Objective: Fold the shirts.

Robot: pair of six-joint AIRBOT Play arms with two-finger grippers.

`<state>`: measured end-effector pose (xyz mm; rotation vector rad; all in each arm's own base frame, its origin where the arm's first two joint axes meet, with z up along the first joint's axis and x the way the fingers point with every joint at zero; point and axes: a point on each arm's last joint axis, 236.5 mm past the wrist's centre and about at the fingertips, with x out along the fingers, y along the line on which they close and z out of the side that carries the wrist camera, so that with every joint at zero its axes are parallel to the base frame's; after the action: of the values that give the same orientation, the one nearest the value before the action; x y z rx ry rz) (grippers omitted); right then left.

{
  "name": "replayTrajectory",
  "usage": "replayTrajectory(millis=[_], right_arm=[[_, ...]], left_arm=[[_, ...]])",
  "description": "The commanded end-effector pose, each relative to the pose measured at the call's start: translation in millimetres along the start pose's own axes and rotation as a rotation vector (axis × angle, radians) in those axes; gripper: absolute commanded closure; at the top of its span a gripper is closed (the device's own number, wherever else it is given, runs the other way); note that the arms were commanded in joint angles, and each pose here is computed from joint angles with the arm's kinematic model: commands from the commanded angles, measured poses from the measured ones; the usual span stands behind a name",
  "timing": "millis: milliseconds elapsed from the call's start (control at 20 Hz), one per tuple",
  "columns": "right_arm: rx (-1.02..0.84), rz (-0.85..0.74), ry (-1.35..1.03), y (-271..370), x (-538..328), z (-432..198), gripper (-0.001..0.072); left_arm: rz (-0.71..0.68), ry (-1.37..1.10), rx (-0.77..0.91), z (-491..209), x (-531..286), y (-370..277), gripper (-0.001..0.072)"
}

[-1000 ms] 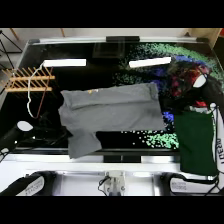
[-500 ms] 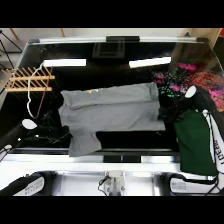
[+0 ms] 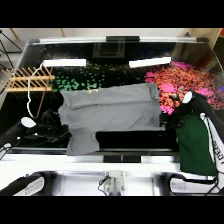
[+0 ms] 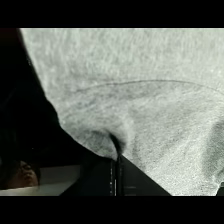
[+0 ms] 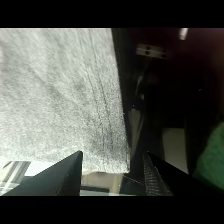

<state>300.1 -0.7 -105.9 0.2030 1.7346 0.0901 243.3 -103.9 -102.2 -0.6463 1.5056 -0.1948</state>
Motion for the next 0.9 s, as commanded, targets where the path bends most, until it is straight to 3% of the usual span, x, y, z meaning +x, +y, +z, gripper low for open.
replayTrajectory(millis=[0, 200, 250, 300, 400, 450, 850], right_arm=[[0.021, 0.034, -0.027, 7, 6, 5, 0.0211], [0.052, 0.116, -0.015, 25, 11, 6, 0.0212], [0.047, 0.152, 0.016, 33, 15, 2, 0.0242], [0.037, 0.179, 0.041, 38, 19, -2, 0.0411], [0.028, 0.181, 0.041, 39, 16, -2, 0.0612], [0.017, 0.179, 0.019, 39, 10, 1, 0.0653], [-0.103, 0.111, -0.414, 49, -113, 107, 0.0654]], left_arm=[[-0.007, -0.002, 0.002, 0, -1, -2, 0.0674], [-0.009, -0.012, 0.007, 1, -4, -4, 0.0674], [-0.009, -0.011, 0.007, 1, -4, -4, 0.0674], [-0.009, -0.012, 0.007, 1, -4, -4, 0.0674], [-0.007, -0.022, 0.021, 4, -7, -5, 0.0674], [-0.001, -0.038, 0.038, 9, -11, -7, 0.0674], [-0.039, -0.349, 0.248, 120, -115, -78, 0.0676]])
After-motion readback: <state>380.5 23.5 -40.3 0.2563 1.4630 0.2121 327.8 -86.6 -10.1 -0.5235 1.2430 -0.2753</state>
